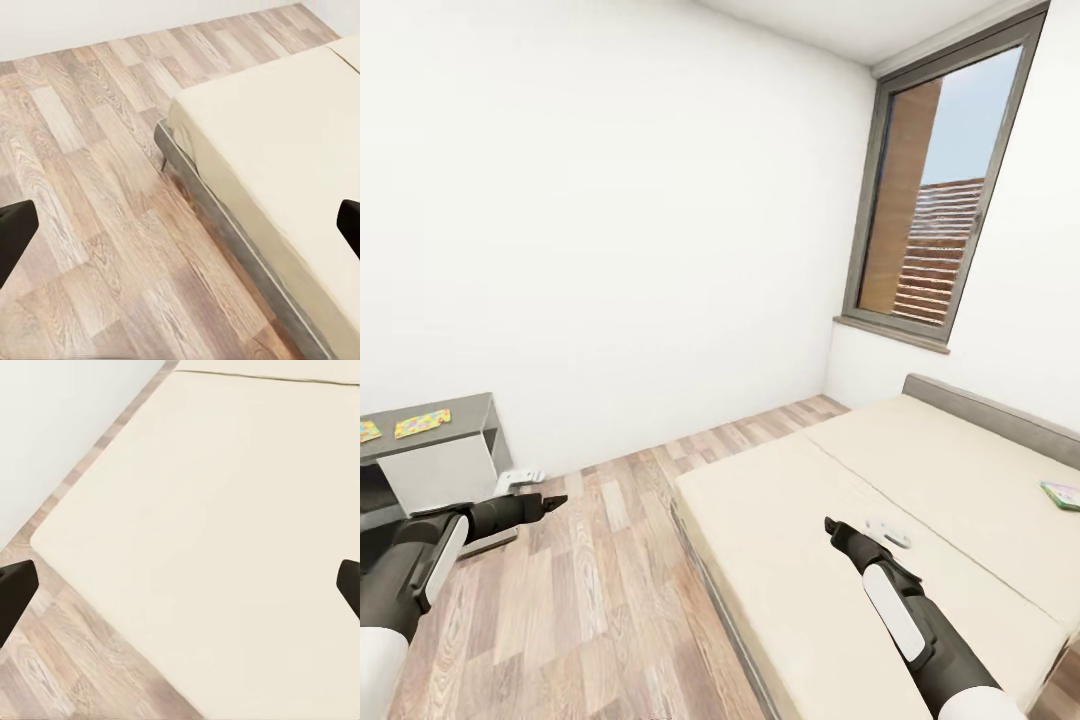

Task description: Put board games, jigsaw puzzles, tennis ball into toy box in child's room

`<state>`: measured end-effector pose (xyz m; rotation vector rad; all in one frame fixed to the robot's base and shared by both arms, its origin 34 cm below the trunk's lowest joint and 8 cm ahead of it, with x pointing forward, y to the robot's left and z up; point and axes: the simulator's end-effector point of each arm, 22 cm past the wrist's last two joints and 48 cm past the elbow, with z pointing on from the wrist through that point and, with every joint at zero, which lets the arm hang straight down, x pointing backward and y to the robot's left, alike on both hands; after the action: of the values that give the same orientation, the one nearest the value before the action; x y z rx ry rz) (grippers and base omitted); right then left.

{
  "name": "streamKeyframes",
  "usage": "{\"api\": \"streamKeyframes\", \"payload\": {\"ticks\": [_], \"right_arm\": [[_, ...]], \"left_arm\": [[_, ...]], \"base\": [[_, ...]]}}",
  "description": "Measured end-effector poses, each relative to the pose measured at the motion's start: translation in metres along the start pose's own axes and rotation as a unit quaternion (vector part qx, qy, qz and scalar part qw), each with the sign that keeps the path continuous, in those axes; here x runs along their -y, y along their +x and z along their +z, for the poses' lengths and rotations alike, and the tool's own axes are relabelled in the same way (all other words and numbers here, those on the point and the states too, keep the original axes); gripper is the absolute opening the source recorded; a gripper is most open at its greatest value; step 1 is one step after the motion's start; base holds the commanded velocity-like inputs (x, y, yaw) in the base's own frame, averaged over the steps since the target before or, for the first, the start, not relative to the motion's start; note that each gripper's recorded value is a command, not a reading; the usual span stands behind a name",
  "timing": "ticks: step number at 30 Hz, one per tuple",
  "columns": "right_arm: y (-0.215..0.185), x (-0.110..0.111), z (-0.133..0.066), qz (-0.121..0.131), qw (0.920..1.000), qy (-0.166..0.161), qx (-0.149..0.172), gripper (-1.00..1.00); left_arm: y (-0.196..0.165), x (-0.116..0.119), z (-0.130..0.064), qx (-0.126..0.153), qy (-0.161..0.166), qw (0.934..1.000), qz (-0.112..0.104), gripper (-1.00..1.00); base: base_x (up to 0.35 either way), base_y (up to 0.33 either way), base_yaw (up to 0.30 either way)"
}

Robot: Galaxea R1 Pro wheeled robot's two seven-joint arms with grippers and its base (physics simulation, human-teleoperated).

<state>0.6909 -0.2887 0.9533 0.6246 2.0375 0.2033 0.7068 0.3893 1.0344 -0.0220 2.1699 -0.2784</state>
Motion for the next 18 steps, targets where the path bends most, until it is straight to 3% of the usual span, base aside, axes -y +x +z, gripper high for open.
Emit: {"api": "streamKeyframes", "payload": {"ticks": [12,18], "right_arm": [[-0.0001,0.0,0.0,0.0,1.0,0.0,0.0,1.0],[-0.0008,0.0,-0.0001,0.0,1.0,0.0,0.002,1.0]], "left_arm": [[-0.0001,0.0002,0.0,0.0,0.001,1.0,0.0,1.0],[-0.0001,0.0002,-0.0001,0.0,0.0,1.0,0.0,1.0]], "base": [[-0.043,-0.093,0.286],[-0.051,-0.018,0.117]]}}
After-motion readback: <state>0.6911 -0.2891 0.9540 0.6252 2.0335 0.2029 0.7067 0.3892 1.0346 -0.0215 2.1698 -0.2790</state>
